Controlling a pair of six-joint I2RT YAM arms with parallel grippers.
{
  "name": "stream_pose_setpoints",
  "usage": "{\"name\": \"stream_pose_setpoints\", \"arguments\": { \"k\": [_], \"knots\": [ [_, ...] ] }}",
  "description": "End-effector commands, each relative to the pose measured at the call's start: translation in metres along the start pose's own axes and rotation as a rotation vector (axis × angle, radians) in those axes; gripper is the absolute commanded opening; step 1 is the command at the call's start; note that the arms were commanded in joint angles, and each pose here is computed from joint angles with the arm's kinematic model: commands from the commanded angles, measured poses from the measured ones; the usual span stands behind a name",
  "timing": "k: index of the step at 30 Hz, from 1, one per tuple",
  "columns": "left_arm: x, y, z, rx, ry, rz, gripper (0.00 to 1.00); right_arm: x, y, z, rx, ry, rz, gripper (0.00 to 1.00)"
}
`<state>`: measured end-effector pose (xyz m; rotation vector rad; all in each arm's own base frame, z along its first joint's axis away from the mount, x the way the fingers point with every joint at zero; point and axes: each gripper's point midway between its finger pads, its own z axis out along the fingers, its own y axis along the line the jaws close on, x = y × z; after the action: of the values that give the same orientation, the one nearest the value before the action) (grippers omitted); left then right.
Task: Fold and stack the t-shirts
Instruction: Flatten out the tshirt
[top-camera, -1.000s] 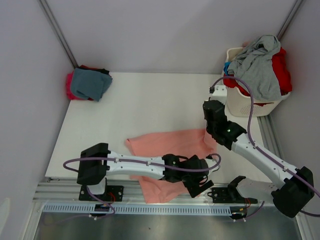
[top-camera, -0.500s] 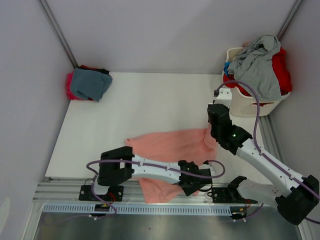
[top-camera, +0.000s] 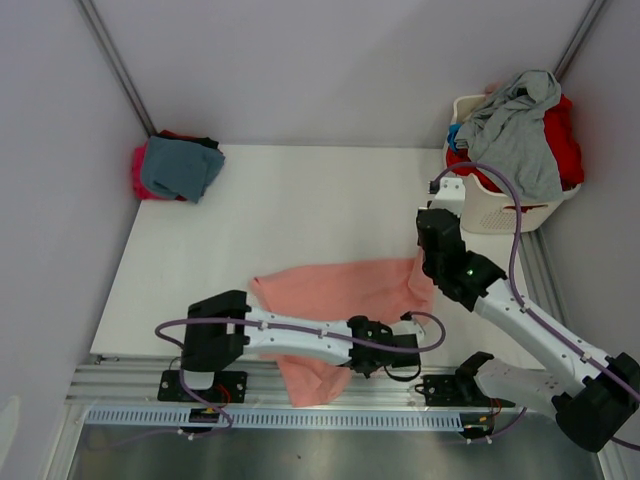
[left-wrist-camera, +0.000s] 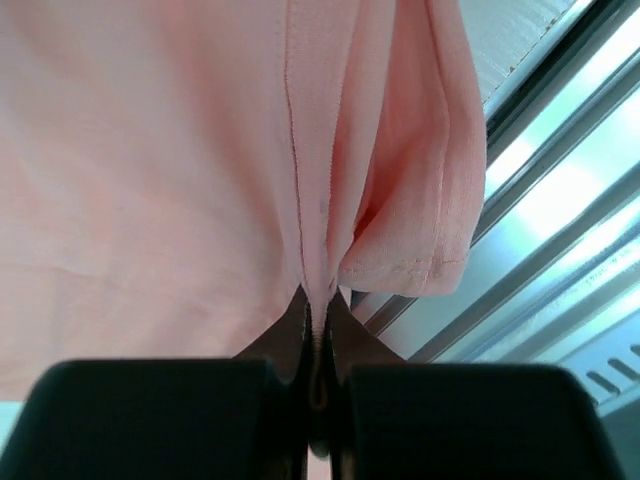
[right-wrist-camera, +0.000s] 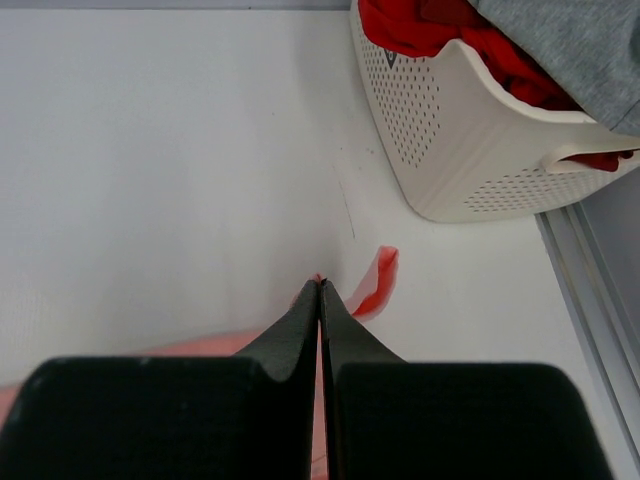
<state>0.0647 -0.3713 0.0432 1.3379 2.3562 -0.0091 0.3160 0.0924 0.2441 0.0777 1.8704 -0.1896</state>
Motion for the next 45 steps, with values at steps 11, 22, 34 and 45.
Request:
{"name": "stream_pose_setpoints", "arguments": {
  "k": [11, 22, 34, 45],
  "knots": [
    [-0.012, 0.151, -0.160, -0.131, -0.295, -0.224, 0.01, -0.002, -0.015, 0.003, 0.079, -0.011, -0.032, 0.00],
    [0.029, 0.258, -0.212, -0.309, -0.445, -0.551, 0.01, -0.012, -0.020, 0.000, 0.111, 0.004, -0.039, 0.00],
    [0.022, 0.249, -0.223, -0.183, -0.488, -0.483, 0.01, -0.017, -0.024, 0.002, 0.143, -0.003, -0.047, 0.00],
    [0.012, 0.173, -0.271, 0.306, -0.678, -0.243, 0.01, -0.020, -0.026, 0.004, 0.150, -0.009, -0.028, 0.00]
  ]
}}
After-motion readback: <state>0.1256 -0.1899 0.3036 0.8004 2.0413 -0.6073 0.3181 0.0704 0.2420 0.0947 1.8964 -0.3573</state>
